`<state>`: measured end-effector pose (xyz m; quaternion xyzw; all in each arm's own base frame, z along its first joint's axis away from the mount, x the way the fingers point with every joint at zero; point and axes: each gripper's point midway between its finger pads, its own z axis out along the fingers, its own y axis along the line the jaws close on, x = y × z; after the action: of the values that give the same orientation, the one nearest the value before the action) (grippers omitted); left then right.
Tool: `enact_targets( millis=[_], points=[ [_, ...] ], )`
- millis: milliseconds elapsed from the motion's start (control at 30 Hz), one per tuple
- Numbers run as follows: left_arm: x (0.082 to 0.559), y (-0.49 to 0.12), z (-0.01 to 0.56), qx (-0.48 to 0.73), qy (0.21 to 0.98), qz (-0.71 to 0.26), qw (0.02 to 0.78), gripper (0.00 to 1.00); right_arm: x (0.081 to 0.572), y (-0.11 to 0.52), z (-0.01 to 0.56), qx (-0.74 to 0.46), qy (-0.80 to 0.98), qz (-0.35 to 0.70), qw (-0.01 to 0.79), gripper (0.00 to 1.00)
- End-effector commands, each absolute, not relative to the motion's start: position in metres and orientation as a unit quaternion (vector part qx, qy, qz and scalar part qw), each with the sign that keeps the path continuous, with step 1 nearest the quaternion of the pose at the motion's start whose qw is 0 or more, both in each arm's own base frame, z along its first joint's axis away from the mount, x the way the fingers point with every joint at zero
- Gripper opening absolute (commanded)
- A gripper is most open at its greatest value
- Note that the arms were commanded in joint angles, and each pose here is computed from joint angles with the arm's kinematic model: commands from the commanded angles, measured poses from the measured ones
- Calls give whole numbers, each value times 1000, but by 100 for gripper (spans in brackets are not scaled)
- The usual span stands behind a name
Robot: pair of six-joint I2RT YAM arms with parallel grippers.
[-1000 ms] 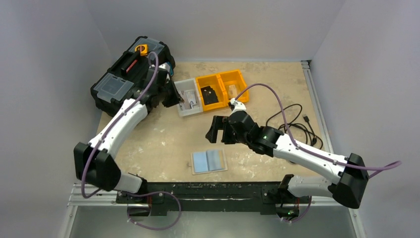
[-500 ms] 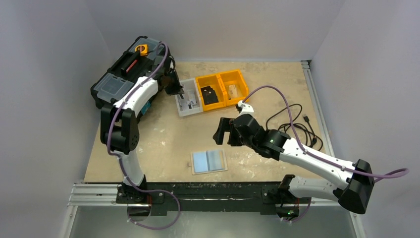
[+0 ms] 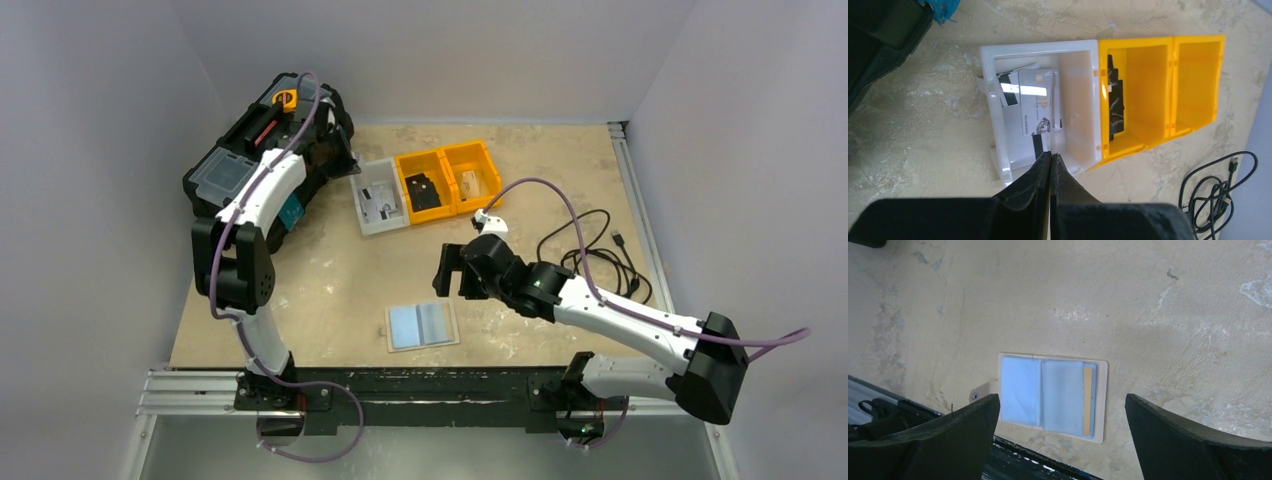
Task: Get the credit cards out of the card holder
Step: Place the credit card in the storage box.
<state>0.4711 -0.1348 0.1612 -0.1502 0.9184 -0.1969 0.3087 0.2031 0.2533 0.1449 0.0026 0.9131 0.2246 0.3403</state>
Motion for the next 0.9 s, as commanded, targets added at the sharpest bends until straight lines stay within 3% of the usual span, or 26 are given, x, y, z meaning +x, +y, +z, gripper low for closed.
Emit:
enact_targets(
  millis=[0, 800, 833, 867],
  points=[
    [477, -138, 211, -128, 896, -218, 365, 0, 209, 260, 143, 2, 912, 226, 342, 99],
    [484, -166, 137, -114, 926, -207, 294, 0, 215, 273, 141, -4, 911, 234, 338, 99],
    [455, -174, 121, -74, 945, -217, 233, 23, 215, 274, 140, -5, 912, 233, 337, 99],
    [450, -177, 116, -66, 948, -218, 221, 28, 216, 275, 139, -5, 913, 232, 336, 99]
  ],
)
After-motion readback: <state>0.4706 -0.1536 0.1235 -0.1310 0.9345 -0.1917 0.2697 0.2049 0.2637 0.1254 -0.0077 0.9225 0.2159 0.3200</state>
